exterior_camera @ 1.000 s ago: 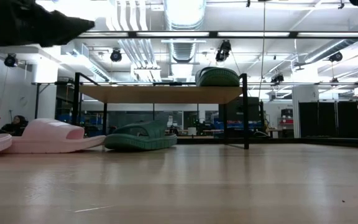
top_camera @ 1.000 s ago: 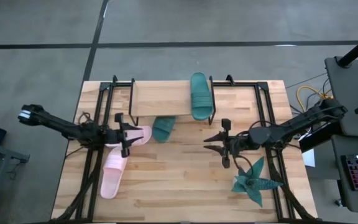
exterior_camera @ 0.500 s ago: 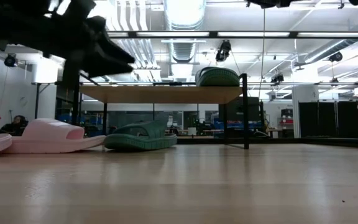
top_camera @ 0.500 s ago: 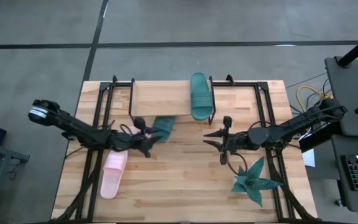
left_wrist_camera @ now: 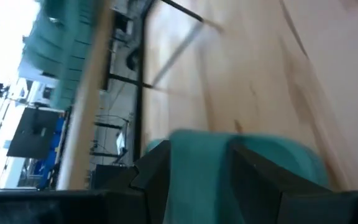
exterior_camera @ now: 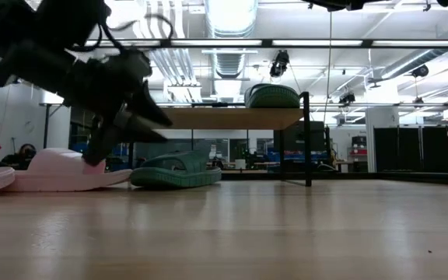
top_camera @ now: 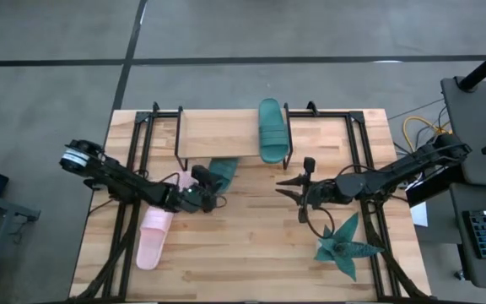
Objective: Pick and place slides into the shelf
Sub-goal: Put the green slipper on the shelf
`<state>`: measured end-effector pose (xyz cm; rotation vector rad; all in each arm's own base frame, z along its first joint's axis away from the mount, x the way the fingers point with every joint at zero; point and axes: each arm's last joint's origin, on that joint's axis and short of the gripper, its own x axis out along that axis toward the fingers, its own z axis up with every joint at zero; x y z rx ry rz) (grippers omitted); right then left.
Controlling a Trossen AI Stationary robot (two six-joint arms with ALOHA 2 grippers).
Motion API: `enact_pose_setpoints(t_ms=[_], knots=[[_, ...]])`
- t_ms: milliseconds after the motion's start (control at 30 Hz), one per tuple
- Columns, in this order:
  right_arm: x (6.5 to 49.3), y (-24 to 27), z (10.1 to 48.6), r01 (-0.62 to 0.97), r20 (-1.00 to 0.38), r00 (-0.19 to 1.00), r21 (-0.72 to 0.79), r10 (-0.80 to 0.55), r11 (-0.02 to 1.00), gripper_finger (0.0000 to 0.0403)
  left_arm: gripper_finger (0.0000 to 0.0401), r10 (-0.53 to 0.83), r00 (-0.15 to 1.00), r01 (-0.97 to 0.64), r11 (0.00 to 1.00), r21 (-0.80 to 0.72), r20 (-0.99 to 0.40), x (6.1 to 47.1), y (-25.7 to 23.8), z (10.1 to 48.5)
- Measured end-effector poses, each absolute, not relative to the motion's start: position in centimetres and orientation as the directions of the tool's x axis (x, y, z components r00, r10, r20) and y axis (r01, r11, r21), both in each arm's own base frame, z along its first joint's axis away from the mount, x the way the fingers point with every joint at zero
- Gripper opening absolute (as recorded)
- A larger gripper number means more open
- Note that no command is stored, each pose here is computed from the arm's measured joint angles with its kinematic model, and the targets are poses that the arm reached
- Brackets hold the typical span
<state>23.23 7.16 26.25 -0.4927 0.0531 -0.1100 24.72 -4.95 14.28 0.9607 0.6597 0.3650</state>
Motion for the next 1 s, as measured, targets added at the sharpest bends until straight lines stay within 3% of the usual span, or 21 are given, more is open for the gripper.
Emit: enact_pose_setpoints(t_ms=[533, 1000], knots=[[23.2, 7.2, 26.2, 0.090, -0.024, 0.993, -0.475, -0.116, 0.876, 0.0068, 0.0140, 0.700, 0.615, 0.067, 0.413, 0.908, -0.363, 26.2, -5.0, 12.2], [23.2, 7.2, 26.2, 0.090, -0.025, 0.993, -0.474, -0.116, 0.876, 0.0072, 0.0140, 0.758, 0.534, 0.095, 0.386, 0.918, -0.374, 27.6, -3.7, 11.7]])
